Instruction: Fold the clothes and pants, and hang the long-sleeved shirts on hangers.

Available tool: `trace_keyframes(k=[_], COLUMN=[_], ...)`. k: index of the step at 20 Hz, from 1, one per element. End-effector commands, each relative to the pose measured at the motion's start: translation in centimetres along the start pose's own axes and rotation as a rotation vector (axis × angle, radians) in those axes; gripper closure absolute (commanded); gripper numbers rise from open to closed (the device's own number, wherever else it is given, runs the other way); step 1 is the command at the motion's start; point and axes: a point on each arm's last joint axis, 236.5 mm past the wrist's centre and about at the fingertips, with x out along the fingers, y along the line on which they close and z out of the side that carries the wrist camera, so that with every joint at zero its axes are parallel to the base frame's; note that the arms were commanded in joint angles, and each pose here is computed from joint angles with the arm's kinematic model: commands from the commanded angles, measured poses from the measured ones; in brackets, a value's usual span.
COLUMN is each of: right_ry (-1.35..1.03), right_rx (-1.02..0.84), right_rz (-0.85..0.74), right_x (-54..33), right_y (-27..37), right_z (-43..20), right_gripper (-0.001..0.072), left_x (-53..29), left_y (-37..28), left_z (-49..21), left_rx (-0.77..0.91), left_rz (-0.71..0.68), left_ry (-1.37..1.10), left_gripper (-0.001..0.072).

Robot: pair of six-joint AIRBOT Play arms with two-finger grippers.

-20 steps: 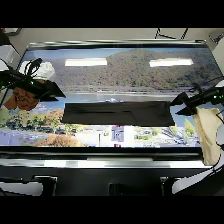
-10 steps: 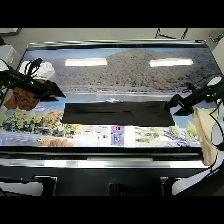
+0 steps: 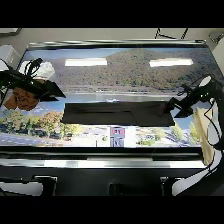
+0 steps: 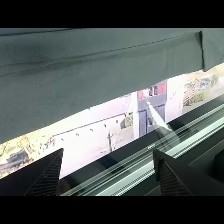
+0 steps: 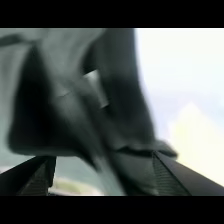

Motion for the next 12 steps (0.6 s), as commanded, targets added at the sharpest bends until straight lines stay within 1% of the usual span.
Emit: trace_keyframes(k=[1,5,7,8,9,11,12], right_ry=[-0.016,0.026,0.045,0.051,0.054,0.057,0.059], right_rx=[0.028,0.043,0.052,0.065,0.081,0.083,0.07], right_rz=[-0.047,0.1,0.146,0.158,0.159,0.152,0.15], right_x=[0.8,2.2,2.8,3.2,3.5,4.3,4.4], right_y=[-1.2,1.7,2.5,2.8,2.9,3.4,3.8], right_z=[0.8,0.8,0.8,0.9,1.0,1.2,1.1], right_gripper=[0.0002,0.0007,0.0043,0.0045,0.0072,0.0292,0.0469], left_x=[0.0,0.0,0.0,0.0,0.0,0.2,0.4], left_y=[0.0,0.0,0.0,0.0,-0.1,-0.3,-0.5], left_z=[0.0,0.0,0.0,0.0,0.0,0.0,0.0], left_rx=[0.0,0.0,0.0,0.001,0.001,0.007,0.013], left_rz=[0.0,0.0,0.0,0.0,0.0,-0.001,-0.001], left_ry=[-0.002,-0.002,-0.002,-0.001,-0.001,0.003,0.003], left_gripper=[0.008,0.008,0.008,0.0079,0.008,0.008,0.0081])
